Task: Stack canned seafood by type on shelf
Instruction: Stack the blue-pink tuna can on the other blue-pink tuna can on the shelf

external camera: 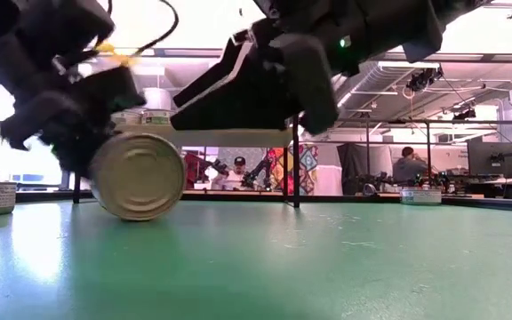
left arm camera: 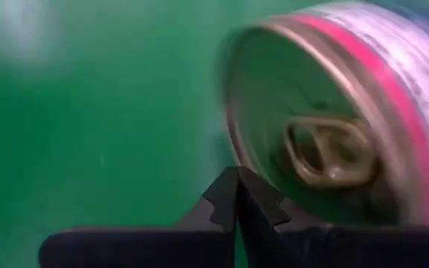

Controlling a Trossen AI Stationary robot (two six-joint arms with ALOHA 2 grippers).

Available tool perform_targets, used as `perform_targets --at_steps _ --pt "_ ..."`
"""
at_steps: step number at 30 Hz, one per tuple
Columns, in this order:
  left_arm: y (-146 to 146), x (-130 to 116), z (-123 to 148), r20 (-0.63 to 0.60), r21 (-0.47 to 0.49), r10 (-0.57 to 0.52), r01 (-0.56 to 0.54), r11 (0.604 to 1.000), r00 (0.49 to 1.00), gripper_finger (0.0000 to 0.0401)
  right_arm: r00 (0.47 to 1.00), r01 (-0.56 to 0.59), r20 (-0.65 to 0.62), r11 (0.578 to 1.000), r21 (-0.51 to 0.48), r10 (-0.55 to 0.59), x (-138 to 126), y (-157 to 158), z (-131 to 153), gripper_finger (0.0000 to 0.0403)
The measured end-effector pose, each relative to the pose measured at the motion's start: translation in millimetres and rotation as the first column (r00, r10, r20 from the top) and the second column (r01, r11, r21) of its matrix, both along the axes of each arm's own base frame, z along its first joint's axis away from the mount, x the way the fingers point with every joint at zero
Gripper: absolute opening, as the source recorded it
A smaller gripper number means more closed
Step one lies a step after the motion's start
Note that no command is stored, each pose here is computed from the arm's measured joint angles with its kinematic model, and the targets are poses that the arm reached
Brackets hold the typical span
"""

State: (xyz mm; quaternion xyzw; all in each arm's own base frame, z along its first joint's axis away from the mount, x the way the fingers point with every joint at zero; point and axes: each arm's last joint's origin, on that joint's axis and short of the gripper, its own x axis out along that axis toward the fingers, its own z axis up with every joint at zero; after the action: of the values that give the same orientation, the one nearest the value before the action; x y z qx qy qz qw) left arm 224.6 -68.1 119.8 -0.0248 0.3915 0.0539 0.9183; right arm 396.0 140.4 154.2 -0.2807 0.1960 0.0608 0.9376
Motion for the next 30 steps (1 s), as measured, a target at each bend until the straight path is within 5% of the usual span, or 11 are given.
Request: perform_targets --at_steps 5,17,30 --pt "-0.9 4.1 5.4 0.044 -0.015 -0.002 0.002 1.000 0.999 0.0000 0.998 0.062 0.016 0.998 -0.023 -0.061 5.6 -5.3 3.5 0.0284" --pt "-0.9 6.3 7.6 0.075 -0.008 -0.008 0.008 1.000 0.997 0.0000 0.990 0.049 -0.140 0.982 0.181 -0.024 20.4 -44.6 3.6 0.0294" --pt "-1.1 6.8 8.2 0.081 -0.011 -0.005 0.006 1.000 0.997 0.0000 0.965 -0.062 -0.241 0.985 0.159 0.099 35.7 -76.6 21.4 0.0342"
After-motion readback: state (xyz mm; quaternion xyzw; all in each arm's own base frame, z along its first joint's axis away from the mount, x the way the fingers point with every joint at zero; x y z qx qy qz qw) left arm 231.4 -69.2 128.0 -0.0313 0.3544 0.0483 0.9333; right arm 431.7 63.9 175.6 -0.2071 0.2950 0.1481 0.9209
